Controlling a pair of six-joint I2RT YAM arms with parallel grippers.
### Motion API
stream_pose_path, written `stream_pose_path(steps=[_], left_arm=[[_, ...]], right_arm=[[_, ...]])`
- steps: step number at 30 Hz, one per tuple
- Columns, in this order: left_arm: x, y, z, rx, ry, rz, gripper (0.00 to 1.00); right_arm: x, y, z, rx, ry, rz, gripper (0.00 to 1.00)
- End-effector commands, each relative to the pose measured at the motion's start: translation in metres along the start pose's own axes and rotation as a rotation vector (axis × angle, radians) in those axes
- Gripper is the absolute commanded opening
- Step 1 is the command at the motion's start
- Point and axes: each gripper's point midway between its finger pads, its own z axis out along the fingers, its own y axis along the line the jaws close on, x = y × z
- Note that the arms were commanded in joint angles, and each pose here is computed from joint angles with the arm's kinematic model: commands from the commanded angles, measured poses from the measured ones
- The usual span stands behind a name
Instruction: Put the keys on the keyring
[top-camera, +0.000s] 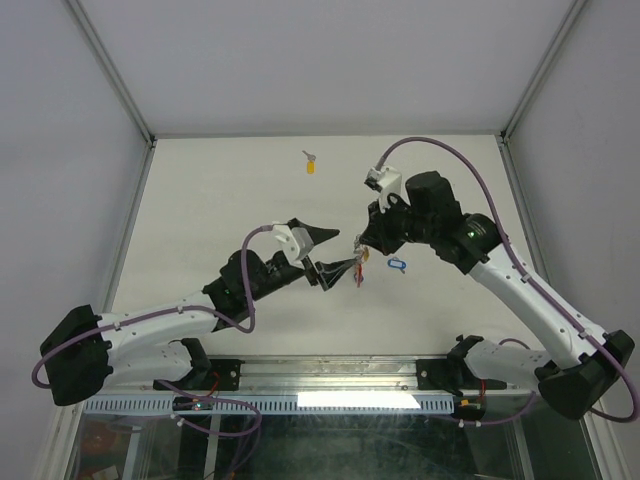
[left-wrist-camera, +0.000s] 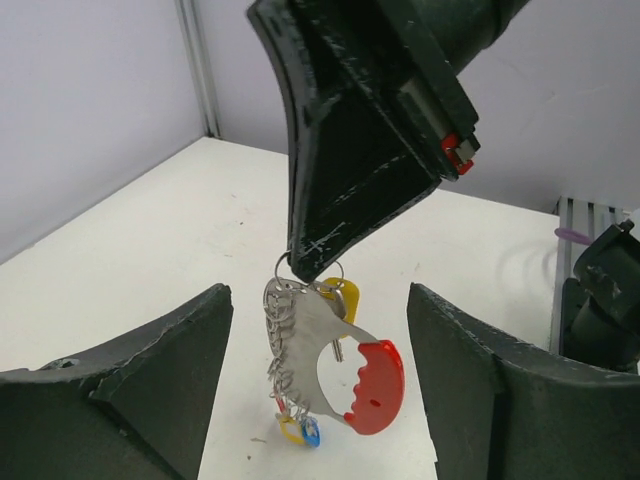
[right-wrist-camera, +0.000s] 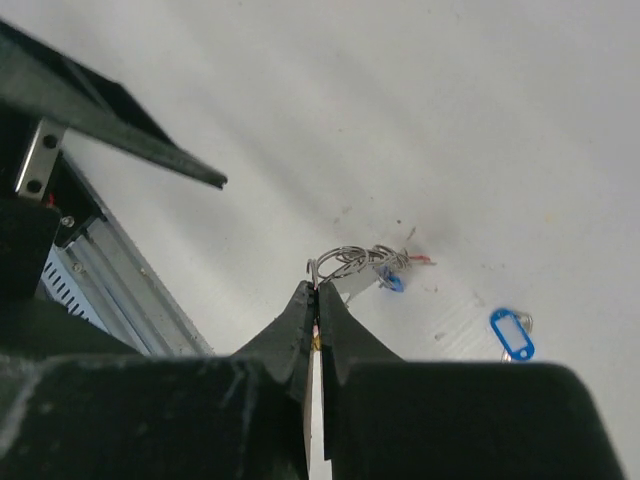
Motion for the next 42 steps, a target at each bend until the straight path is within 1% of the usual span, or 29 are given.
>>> stream_pose_path(steps=[1,5,8,13,15,19,22,25,27,29,35,38,40,42], left_arm=[[-0.007,0.005,0.015,-0.052,0.012,0.067,0.68],[-0.003,0.006,0.018,-0.07,0.02,0.072,0.66],[0.002,0.006,0.02,-0.091,0.035,0.083,0.69],[-0.003,0.007,0.024,-0.157,0.024,0.12,0.71],[-0.009,0.007,0.025,-0.185,0.01,0.146,0.71],[-0.021,0.007,0.021,-0.271,-0.026,0.19,0.72],[-0.017,0.002,0.022,-0.285,-0.01,0.228,0.77],[-0.008,-0.001,0.021,-0.285,0.017,0.258,0.76],[-0.004,-0.002,0.021,-0.286,0.024,0.259,0.71],[-0.002,-0.002,0.02,-0.296,0.019,0.254,0.66],[-0.004,-0.003,0.027,-0.33,-0.024,0.249,0.61],[-0.005,0.002,0.029,-0.372,-0.051,0.231,0.62],[-0.006,0.004,0.03,-0.391,-0.058,0.224,0.69],[-0.007,0.005,0.033,-0.404,-0.065,0.221,0.73]], right_arm=[[-0.011,-0.018,-0.016,0.182,0.039,0.112,0.0],[-0.014,-0.022,-0.022,0.241,0.07,0.191,0.0],[-0.017,-0.025,-0.023,0.282,0.089,0.25,0.0],[-0.04,-0.034,-0.027,0.365,-0.035,0.373,0.0],[-0.048,-0.036,-0.026,0.388,-0.085,0.449,0.0],[-0.058,-0.041,-0.021,0.402,-0.202,0.594,0.0],[-0.068,-0.039,-0.02,0.377,-0.279,0.671,0.0],[-0.074,-0.04,-0.024,0.379,-0.325,0.708,0.0],[-0.075,-0.039,-0.026,0.375,-0.345,0.725,0.0],[-0.078,-0.037,-0.027,0.353,-0.372,0.749,0.0],[-0.073,-0.029,-0.02,0.289,-0.398,0.818,0.0],[-0.072,-0.027,-0.019,0.276,-0.395,0.823,0.0],[-0.071,-0.025,-0.019,0.269,-0.391,0.825,0.0],[-0.07,-0.023,-0.019,0.263,-0.386,0.827,0.0]])
